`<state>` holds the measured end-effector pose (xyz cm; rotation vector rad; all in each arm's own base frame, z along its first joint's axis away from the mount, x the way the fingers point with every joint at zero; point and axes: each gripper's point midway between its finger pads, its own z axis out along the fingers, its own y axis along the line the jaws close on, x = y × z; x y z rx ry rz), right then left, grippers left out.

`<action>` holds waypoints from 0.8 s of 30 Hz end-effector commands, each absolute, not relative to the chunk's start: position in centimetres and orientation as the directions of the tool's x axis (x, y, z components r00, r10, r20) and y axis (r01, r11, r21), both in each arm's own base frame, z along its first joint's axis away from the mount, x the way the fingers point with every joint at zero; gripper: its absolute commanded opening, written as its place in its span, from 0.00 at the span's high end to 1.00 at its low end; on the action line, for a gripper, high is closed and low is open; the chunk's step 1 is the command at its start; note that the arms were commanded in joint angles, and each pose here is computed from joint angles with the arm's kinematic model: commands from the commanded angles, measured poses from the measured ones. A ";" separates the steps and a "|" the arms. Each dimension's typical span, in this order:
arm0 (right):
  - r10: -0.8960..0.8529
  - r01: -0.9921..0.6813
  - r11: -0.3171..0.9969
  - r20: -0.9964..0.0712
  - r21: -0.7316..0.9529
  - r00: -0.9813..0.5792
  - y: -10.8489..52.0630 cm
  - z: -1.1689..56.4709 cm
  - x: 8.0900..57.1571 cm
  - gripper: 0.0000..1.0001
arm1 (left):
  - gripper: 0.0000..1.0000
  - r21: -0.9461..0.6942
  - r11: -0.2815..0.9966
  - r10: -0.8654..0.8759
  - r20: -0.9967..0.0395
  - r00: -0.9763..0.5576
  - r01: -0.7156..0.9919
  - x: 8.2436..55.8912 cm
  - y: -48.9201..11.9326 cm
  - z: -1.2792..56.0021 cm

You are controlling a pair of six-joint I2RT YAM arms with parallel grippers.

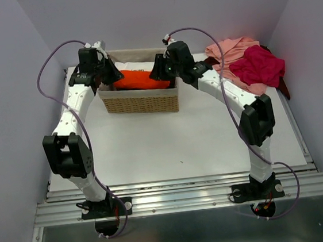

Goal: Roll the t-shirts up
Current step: Reset both arms

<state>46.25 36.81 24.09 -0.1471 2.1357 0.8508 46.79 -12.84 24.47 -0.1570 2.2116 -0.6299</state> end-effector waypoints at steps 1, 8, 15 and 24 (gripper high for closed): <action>0.242 -0.406 0.790 -0.842 0.460 -0.482 34.1 33.6 45.6 0.48 | 0.99 -0.475 0.857 -0.289 -0.765 -0.576 0.201 45.1 -13.2 31.0; 0.254 -0.169 0.932 -0.910 0.321 -0.329 25.9 35.7 44.7 0.00 | 0.99 -0.448 0.857 -0.277 -0.818 -0.505 0.255 42.9 -12.8 34.6; 0.233 0.154 0.967 -0.946 0.202 -0.224 15.7 34.3 40.2 0.00 | 0.75 -0.393 0.863 -0.282 -0.897 -0.341 0.318 38.6 -11.8 38.5; 0.250 0.368 0.917 -0.942 0.157 -0.222 7.4 29.8 32.2 0.00 | 0.52 -0.310 0.895 -0.255 -0.945 -0.204 0.319 32.7 -9.8 38.7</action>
